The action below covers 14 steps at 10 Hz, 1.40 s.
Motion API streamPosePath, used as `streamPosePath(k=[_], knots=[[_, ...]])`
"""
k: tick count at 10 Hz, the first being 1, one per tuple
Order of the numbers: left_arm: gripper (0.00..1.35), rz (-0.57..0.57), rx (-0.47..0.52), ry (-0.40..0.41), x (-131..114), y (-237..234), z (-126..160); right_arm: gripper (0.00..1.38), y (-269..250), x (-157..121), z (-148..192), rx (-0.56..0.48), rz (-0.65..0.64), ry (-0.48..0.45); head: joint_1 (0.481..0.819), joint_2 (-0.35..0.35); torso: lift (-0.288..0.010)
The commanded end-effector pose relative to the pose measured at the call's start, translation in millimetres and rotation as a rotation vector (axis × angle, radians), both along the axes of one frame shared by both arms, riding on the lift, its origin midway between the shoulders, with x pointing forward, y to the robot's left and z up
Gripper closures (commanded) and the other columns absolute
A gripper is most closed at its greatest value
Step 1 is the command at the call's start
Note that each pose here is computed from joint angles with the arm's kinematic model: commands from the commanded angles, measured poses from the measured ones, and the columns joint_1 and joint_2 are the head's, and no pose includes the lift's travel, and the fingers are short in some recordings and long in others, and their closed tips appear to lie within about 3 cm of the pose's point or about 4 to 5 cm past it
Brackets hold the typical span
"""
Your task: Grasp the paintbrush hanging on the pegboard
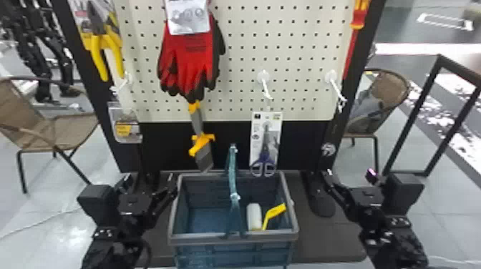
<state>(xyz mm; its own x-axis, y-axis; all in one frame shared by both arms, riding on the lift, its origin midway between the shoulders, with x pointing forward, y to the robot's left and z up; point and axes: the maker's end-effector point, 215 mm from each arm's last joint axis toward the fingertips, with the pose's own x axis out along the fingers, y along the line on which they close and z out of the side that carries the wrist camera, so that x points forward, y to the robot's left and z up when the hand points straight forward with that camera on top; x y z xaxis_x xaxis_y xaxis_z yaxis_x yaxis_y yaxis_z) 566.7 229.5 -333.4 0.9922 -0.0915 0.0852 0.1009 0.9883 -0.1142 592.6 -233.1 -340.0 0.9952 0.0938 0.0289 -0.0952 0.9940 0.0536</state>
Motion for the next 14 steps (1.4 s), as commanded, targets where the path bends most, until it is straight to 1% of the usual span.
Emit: streamPosePath(k=[1,6,7,9,11,13,14], knots=[[0.16,0.0,0.0,0.002,0,0,-1,0.18,0,0,1,0.0,0.0,-0.001,0.549,0.0,-0.1],[0.16,0.001,-0.001,0.001,0,1,-1,0.18,-1,0,2,0.0,0.0,-0.006,0.549,0.0,-0.1],[0.16,-0.015,-0.009,0.004,4,0,1,0.18,-1,0,2,0.001,0.0,-0.004,0.549,0.0,-0.1],[0.16,-0.067,0.006,-0.008,17,2,14,0.18,-1,0,2,0.003,0.0,-0.006,0.549,0.0,-0.1],[0.16,-0.171,-0.012,-0.036,38,-3,30,0.18,0,0,4,0.004,0.0,-0.009,0.549,0.0,-0.1],[0.16,-0.244,0.007,-0.052,57,-4,46,0.18,1,1,7,0.006,0.005,-0.014,0.549,0.0,-0.1],[0.16,-0.303,0.014,-0.053,67,-3,50,0.18,3,1,9,0.009,0.011,-0.017,0.549,0.0,-0.1]])
